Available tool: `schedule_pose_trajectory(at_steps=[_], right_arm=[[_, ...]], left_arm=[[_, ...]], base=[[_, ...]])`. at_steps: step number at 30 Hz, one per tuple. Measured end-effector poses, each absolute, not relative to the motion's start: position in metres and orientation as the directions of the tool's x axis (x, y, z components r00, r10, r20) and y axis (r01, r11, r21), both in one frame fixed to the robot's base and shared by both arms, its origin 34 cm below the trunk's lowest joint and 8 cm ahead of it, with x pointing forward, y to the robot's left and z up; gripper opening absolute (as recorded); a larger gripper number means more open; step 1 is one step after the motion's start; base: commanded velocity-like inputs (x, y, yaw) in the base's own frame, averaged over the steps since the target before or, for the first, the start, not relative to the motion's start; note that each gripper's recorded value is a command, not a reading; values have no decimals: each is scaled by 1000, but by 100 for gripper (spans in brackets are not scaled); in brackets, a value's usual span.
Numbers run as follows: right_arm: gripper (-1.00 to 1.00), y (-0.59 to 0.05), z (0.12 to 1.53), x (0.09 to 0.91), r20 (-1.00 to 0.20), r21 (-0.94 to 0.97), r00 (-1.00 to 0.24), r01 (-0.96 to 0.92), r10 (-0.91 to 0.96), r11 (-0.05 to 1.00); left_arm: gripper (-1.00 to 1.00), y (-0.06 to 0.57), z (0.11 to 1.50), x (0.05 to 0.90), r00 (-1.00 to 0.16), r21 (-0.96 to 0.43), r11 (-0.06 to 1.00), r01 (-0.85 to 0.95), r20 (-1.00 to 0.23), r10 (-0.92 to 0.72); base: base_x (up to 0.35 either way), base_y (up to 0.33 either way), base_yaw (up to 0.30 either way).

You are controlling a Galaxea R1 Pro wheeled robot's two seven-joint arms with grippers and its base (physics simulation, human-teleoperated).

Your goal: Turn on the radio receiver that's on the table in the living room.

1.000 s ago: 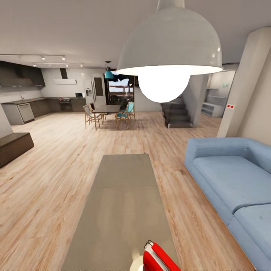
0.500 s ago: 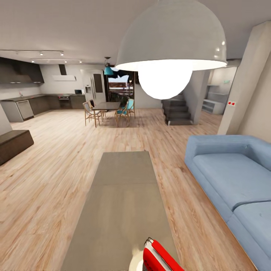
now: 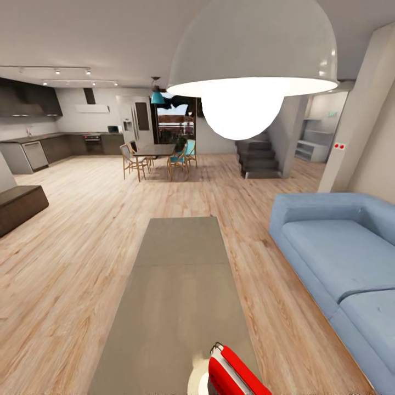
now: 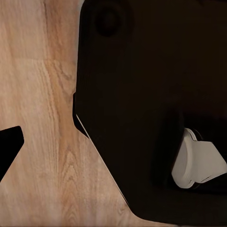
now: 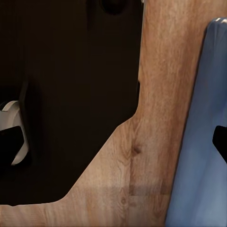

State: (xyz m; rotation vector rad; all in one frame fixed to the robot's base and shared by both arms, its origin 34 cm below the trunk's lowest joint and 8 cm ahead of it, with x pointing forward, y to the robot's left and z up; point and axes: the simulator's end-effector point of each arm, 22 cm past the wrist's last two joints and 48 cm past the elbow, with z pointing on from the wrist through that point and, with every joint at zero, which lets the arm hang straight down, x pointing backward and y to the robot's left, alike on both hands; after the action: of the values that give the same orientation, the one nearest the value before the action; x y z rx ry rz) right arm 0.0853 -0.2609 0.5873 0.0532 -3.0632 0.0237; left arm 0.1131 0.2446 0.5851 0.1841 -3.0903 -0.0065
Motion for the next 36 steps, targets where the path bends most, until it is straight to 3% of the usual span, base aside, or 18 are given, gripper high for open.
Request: schedule_pose_trajectory(at_steps=[36], right_arm=[[100,-261,590,63,135,-11,-990,-36,-35,999]], left_arm=[[100,245,586,91,-987,14,993,-119,102,-120]], base=[[0,0,0]])
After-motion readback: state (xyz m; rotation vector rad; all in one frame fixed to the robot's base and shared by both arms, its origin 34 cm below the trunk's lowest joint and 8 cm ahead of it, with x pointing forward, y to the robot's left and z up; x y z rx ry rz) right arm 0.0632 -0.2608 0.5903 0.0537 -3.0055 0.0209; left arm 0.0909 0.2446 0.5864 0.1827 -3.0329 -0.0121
